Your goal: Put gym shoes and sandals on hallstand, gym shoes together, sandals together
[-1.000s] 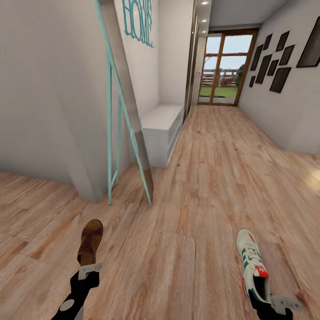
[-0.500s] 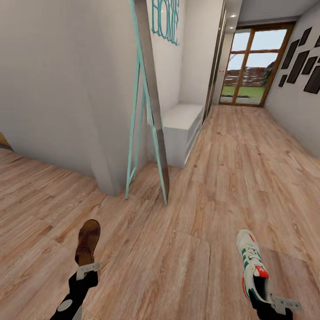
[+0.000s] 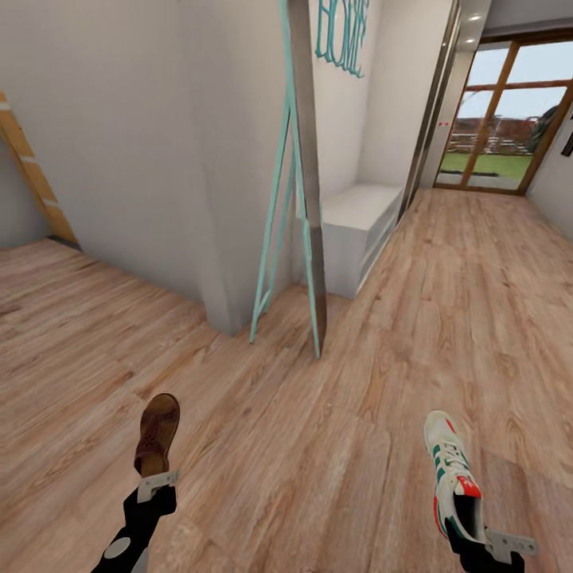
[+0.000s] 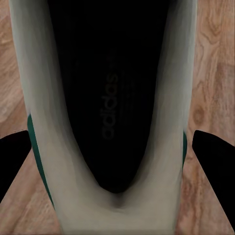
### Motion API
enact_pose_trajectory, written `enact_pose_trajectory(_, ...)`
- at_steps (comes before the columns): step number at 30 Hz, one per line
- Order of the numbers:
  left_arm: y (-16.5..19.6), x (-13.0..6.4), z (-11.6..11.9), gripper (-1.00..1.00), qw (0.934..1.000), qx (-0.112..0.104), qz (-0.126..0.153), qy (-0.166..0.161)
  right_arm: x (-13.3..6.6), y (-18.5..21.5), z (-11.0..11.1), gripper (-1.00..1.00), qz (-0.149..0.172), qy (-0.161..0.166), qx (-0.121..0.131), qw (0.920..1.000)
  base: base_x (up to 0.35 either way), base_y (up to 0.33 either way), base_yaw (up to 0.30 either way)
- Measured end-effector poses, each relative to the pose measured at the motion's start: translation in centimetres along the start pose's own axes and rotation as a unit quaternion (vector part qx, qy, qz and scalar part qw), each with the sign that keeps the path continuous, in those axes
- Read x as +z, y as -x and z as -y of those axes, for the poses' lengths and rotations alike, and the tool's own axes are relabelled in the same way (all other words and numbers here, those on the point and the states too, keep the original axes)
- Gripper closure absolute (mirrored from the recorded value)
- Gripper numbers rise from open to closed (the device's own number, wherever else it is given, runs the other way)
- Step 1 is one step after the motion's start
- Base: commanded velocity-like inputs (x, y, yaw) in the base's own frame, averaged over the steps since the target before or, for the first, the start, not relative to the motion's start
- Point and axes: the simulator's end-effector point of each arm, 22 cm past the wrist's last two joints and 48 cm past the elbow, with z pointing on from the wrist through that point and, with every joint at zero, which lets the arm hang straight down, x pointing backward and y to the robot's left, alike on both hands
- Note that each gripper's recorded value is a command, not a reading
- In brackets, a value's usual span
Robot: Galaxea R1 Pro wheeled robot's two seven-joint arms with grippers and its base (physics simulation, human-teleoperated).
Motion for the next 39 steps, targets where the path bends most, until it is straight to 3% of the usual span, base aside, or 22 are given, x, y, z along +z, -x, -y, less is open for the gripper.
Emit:
enact_pose_trajectory(25,-0.6,0.1,-0.3,1.00,1.0000,0.001,-0.006,0.003,0.1,-0.5,0.0,1.00,-0.006,-0.001,-0.001,1.0000,-0.223,-0.200,0.278)
enact_pose_trajectory(39,-1.1,0.2,-0.3,1.00,0.9999,0.001,-0.010,0.004,0.1,-0.9,0.1,1.00,-0.010,-0.001,-0.002,1.0000,-0.324,-0.031,0.278)
